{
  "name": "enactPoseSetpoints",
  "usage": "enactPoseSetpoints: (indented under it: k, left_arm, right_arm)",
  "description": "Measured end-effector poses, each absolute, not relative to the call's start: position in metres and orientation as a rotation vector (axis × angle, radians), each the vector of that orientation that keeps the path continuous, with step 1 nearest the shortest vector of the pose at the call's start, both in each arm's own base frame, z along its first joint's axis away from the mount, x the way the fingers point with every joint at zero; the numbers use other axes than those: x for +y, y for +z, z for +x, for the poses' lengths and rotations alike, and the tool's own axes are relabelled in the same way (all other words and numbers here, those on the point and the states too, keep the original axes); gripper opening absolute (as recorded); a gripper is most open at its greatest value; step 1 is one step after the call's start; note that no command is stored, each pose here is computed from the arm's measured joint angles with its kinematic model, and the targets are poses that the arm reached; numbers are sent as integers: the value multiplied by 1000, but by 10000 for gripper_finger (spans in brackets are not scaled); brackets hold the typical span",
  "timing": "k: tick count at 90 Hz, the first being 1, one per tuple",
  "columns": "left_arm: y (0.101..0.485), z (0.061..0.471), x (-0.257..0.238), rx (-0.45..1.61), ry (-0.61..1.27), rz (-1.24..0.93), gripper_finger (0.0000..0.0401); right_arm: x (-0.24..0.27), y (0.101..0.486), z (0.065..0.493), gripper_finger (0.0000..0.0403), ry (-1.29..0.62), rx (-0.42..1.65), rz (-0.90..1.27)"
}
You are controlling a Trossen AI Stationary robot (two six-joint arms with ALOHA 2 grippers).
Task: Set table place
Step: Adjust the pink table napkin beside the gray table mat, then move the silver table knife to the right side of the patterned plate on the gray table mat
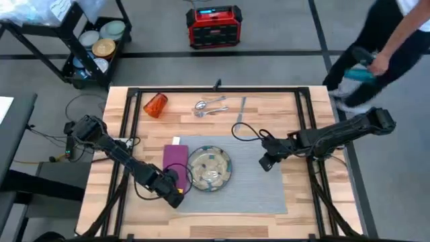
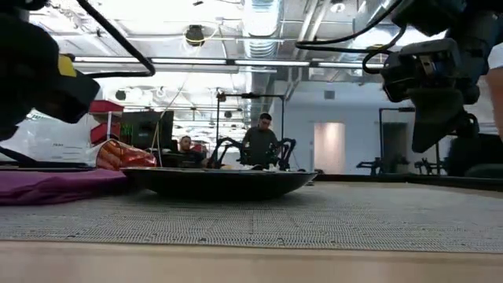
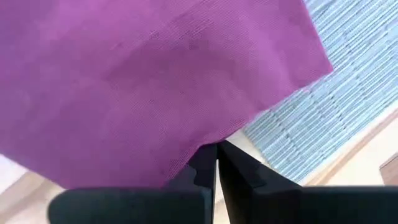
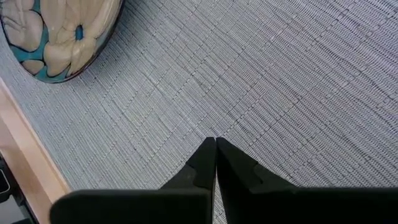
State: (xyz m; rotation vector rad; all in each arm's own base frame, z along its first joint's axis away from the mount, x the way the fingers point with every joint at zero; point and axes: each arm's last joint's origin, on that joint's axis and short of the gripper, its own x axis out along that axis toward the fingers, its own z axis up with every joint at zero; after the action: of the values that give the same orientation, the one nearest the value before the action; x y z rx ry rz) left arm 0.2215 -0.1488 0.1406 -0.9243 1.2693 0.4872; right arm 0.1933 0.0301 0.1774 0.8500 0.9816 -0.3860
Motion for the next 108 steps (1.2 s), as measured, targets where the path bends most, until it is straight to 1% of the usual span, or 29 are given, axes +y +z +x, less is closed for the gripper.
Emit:
enactPoseSetpoints:
  k: [9,18,24,31,38,46,58,67,75,81,89,101,108]
  left_arm:
    - [148,220,-148,1232,481,-952,0]
    - [164,215,-145,1209,466,-998,0]
    - [178,209,-140,1178,461,-1032,0]
    - [197,202,-133,1090,458,-1073,0]
    - [218,195,-125,955,439,-1104,0]
    - [239,191,-109,739,456,-1111,0]
    - [261,187,-80,399,586,-1068,0]
    - [269,189,-57,248,704,-1025,0]
    - [272,194,-36,196,780,-984,0]
    - [274,199,-22,185,800,-946,0]
    - [276,206,-5,200,792,-872,0]
    - [279,214,18,261,736,-729,0]
    - [278,216,29,303,694,-685,0]
  right_arm:
    - [30,178,193,0,-383,981,848]
    - [29,181,195,0,-378,977,835]
    - [26,191,201,0,-353,949,817]
    - [21,208,208,0,-324,912,773]
    - [13,231,216,0,-290,865,706]
    - [0,262,225,0,-254,783,606]
    - [-26,306,232,0,-243,645,437]
    - [-53,331,234,0,-300,572,349]
    - [-82,345,238,0,-386,541,325]
    - [-105,348,242,0,-429,568,313]
    - [-139,348,252,0,-410,638,323]
    - [-189,333,272,3,-382,788,374]
    - [-212,322,284,12,-314,866,392]
